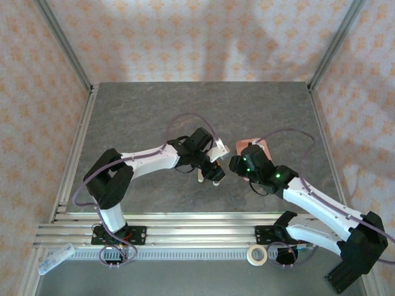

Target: Load the staples into the stapler

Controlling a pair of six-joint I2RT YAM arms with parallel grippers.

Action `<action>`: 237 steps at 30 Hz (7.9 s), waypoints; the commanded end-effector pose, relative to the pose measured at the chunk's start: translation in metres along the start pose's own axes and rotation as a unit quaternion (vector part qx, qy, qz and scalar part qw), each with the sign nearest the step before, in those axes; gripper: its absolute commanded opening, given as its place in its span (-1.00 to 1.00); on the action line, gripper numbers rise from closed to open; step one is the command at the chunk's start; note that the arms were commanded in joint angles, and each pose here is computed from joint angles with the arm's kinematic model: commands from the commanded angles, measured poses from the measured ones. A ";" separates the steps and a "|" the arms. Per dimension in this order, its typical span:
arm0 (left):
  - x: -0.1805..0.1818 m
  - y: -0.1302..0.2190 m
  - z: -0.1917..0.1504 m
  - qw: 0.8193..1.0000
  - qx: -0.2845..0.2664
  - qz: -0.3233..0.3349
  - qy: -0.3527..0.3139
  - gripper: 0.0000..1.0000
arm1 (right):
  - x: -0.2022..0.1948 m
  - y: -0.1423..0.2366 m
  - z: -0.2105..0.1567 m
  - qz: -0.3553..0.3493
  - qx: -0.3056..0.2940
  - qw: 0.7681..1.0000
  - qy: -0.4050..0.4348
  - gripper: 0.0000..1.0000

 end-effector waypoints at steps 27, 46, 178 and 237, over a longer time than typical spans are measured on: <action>0.022 0.087 0.040 0.982 -0.157 0.106 0.017 -0.03 | -0.093 0.006 0.097 -0.062 -0.075 0.995 -0.021 1.00; 0.039 -0.043 -0.046 0.995 0.049 0.082 0.033 -0.27 | -0.083 0.006 0.088 -0.022 -0.070 0.997 -0.026 1.00; 0.023 0.022 0.015 0.980 0.011 0.193 -0.052 -0.63 | -0.044 0.007 0.028 0.084 0.001 0.996 -0.040 0.99; 0.044 0.024 0.017 0.984 -0.020 0.034 0.174 0.10 | 0.003 -0.072 -0.060 0.068 0.229 0.967 -0.090 -0.18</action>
Point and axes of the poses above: each hand's point on the last joint's axis, 136 mm out from that joint toward the fingers, its own y axis back along the fingers, its own x axis along the line the jaws close on, z = x × y, the point moved 2 cm from there along y, back along the fingers, and after that the axes turned 9 degrees about y, right-handed, at the moved point
